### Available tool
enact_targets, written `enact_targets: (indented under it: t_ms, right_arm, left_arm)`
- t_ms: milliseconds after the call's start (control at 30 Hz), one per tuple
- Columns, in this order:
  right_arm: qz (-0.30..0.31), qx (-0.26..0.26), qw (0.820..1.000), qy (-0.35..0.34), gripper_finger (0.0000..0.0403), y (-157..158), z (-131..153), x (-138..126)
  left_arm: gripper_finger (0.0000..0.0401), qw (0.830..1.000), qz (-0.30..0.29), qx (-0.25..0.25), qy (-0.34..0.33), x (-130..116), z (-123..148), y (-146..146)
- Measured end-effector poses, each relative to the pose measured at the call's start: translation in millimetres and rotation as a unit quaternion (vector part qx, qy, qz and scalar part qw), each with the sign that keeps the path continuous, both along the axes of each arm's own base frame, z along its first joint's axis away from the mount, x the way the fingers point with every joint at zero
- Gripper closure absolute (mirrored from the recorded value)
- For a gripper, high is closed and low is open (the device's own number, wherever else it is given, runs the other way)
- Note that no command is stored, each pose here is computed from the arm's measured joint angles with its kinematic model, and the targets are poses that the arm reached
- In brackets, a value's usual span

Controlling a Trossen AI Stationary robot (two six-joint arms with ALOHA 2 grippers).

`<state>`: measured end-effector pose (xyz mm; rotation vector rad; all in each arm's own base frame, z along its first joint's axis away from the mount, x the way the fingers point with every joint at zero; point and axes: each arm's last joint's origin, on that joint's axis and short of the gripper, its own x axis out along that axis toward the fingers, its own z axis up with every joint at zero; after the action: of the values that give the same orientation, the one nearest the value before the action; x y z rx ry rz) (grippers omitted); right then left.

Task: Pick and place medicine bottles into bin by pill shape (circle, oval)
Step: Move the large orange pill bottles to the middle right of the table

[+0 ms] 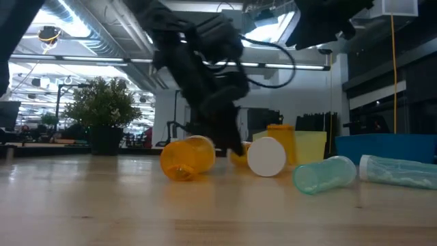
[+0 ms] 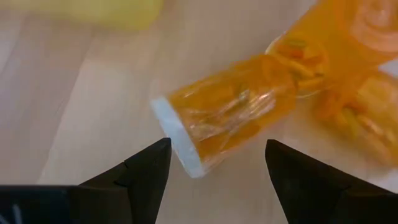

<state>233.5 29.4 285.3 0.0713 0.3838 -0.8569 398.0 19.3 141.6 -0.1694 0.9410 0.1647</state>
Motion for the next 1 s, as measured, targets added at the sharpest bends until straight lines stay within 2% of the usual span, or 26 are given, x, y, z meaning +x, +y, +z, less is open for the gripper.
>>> enact_targets:
  t_ms: [333,467,700,767,867,1000]
  right_arm:
    - [-0.004,-0.013,1.0,0.01,0.0226,-0.6,-0.2,-0.8]
    - [-0.015,-0.026,1.0,0.009,0.0226,-1.4,1.6,-2.3]
    - [-0.014,-0.057,0.998,-0.007,0.0226,-5.8,28.5,-18.3]
    - [-0.007,-0.059,0.998,-0.011,0.0226,-7.0,34.5,-23.9]
    - [0.002,-0.062,0.998,0.001,0.0226,-9.2,38.4,-34.6]
    - [-0.01,-0.068,0.997,0.021,0.0226,-13.5,39.8,-51.7]
  left_arm:
    - [0.0147,0.996,-0.06,-0.03,-0.062,56.9,17.2,-11.4]
    - [0.0147,0.997,-0.066,-0.02,-0.047,63.1,22.7,-13.0]
    - [0.0147,0.997,-0.006,0.058,0.059,34.0,51.9,-3.0]
    - [0.0147,0.993,0.003,0.063,0.099,22.8,56.8,-0.8]
    - [0.0147,0.982,0.008,0.056,0.179,3.2,60.5,-2.1]
    - [0.0147,0.954,0.012,0.049,0.297,-20.4,57.1,-11.9]
